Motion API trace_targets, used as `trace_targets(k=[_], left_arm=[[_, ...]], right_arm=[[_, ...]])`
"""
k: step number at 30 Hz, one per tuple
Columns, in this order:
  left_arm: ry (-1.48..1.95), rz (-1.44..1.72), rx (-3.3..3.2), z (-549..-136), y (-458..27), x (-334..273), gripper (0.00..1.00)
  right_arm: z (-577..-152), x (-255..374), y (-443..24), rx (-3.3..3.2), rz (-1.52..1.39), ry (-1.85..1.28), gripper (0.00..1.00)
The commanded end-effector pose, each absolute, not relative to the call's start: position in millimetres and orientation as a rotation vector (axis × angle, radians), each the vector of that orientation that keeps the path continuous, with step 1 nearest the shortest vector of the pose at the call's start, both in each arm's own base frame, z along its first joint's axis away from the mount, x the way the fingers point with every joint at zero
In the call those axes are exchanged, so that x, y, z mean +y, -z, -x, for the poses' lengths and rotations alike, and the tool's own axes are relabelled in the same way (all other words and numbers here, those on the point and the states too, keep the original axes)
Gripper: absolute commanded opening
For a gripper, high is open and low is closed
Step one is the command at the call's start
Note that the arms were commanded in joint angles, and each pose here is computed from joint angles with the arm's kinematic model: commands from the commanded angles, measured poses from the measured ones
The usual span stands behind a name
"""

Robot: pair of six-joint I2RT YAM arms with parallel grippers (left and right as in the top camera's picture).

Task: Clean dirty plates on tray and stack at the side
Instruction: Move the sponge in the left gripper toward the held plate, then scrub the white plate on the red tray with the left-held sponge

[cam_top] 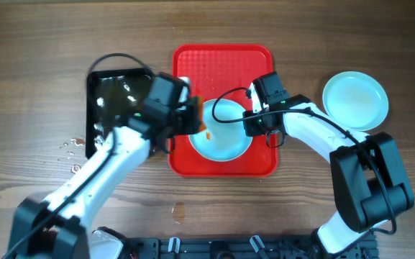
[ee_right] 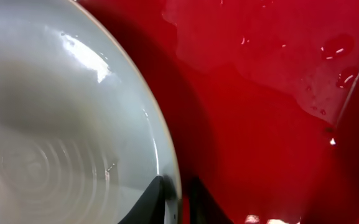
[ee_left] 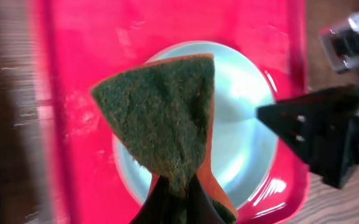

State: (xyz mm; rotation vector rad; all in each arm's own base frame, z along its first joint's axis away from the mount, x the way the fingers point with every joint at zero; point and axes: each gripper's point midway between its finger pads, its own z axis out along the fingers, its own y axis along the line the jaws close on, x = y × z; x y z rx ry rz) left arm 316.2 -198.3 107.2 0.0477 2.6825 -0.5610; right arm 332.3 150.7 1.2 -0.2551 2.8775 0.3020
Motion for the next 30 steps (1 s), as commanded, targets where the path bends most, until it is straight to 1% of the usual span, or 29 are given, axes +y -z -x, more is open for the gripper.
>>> trace_targets(k=[1, 3, 6, 9, 11, 13, 18, 22, 26, 29, 30], left_arm=[[0.628, 0.001, 2.731, -313, -84, -233, 0.04], [0.633, 0.000, 2.746, -314, -69, -245, 0.04], [0.628, 0.034, 2.789, -313, -45, -255, 0.04], [0.585, 0.044, 2.851, -308, -19, -253, 0.04], [0.551, 0.050, 2.883, -306, -7, -248, 0.04], [0.510, -0.011, 2.900, -307, 4, -241, 0.04], [0.478, -0.131, 2.891, -310, 8, -235, 0.04], [0.446, -0.189, 2.881, -311, 9, -233, 0.04], [0.440, -0.230, 2.875, -310, 9, -232, 0.04], [0.385, -0.277, 2.871, -311, 11, -226, 0.04], [0.338, -0.314, 2.869, -311, 12, -221, 0.04]], right_arm=[[-327, 145, 5, 2.913, 0.181, -0.287, 0.15], [-327, 146, 5, 2.915, 0.182, -0.295, 0.14], [-326, 146, 5, 2.922, 0.160, -0.296, 0.08], [-324, 148, 5, 2.929, 0.158, -0.315, 0.05], [-321, 150, 5, 2.941, 0.148, -0.340, 0.04], [-317, 153, 5, 2.958, 0.119, -0.374, 0.04], [-313, 156, 5, 2.979, 0.052, -0.410, 0.04], [-313, 156, 5, 2.979, 0.056, -0.411, 0.04], [-314, 161, 9, 2.926, 0.250, -0.410, 0.04], [-309, 145, 19, 2.952, 0.187, -0.294, 0.04], [-306, 137, 24, 2.966, 0.109, -0.238, 0.04]])
